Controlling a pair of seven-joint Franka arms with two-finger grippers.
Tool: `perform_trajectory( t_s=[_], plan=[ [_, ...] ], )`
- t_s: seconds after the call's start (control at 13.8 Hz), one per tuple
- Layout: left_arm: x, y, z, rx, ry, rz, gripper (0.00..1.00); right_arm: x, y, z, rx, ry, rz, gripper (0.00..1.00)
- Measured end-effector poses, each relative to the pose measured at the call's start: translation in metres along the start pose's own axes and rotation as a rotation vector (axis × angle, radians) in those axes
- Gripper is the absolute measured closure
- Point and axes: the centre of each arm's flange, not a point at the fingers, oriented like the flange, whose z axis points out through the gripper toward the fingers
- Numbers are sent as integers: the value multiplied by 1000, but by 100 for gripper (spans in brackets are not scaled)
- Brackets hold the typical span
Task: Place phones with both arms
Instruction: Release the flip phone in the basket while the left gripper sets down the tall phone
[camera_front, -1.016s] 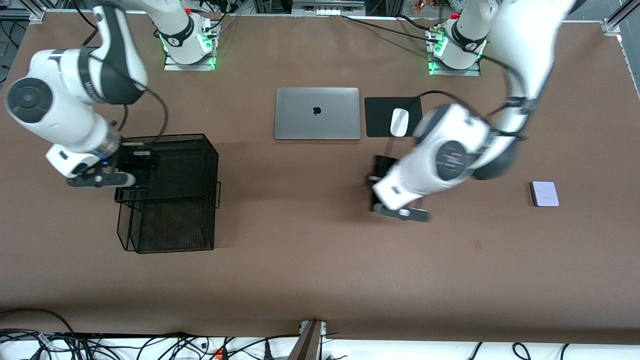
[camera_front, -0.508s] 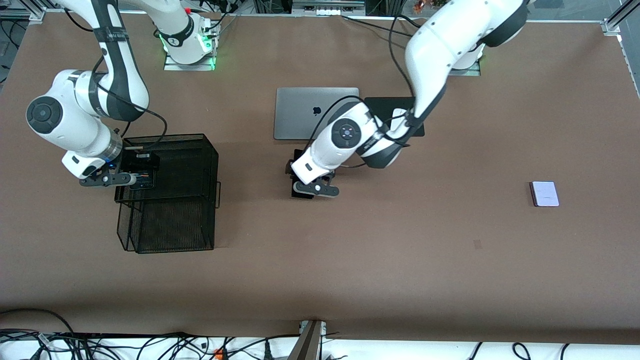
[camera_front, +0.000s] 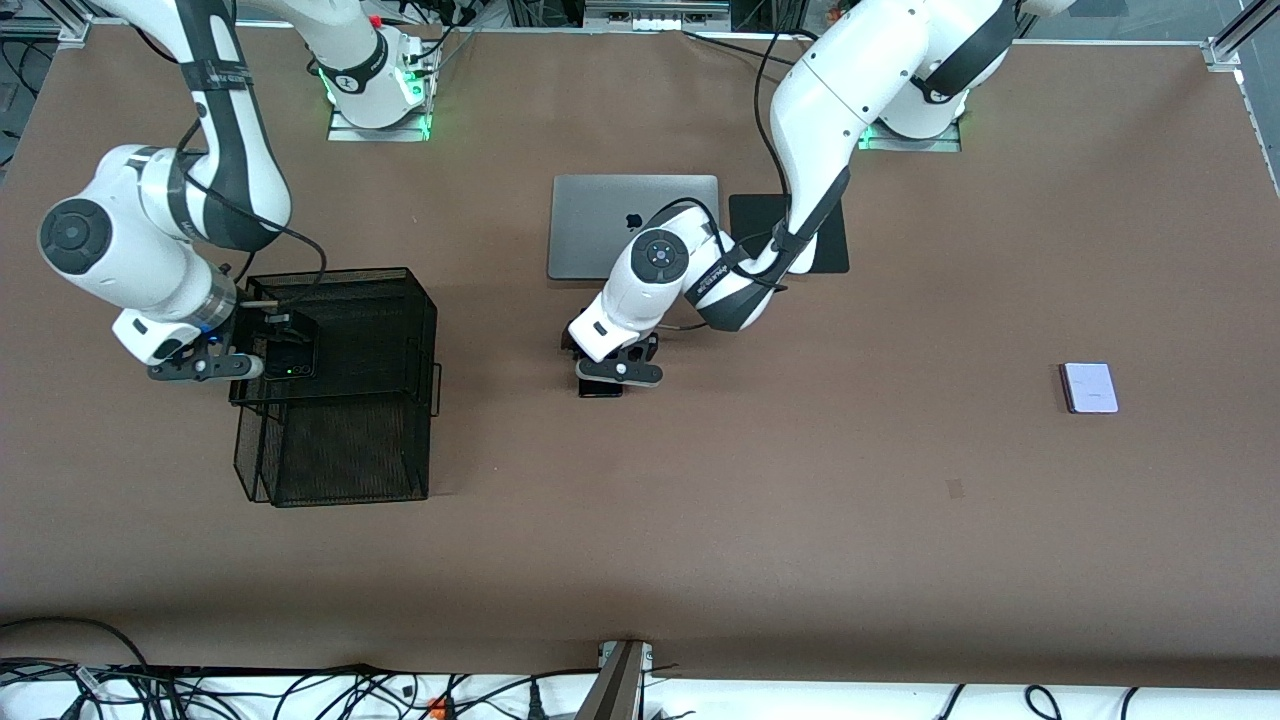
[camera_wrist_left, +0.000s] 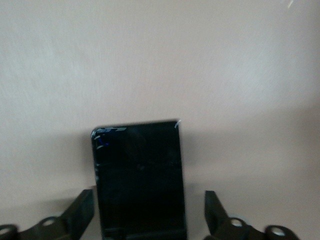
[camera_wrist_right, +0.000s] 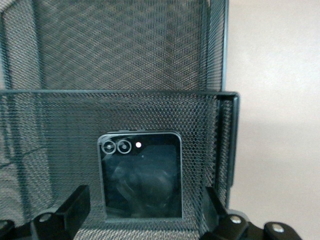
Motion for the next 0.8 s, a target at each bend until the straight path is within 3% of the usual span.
perform_trajectory(
  t_s=[0.15, 0.36, 0.58, 0.8],
  plan=[
    [25, -8, -30, 3, 25, -29, 0, 11, 2, -41, 15, -27, 1, 0],
    [73, -51, -107, 110, -22, -101, 0, 19, 1, -104, 33, -45, -7, 0],
    [120, -129, -208, 208, -69, -147, 0, 25, -13, -132, 34, -28, 3, 0],
    [156, -237, -280, 264, -119, -145, 0, 26, -87, -135, 25, -26, 66, 0]
  ],
)
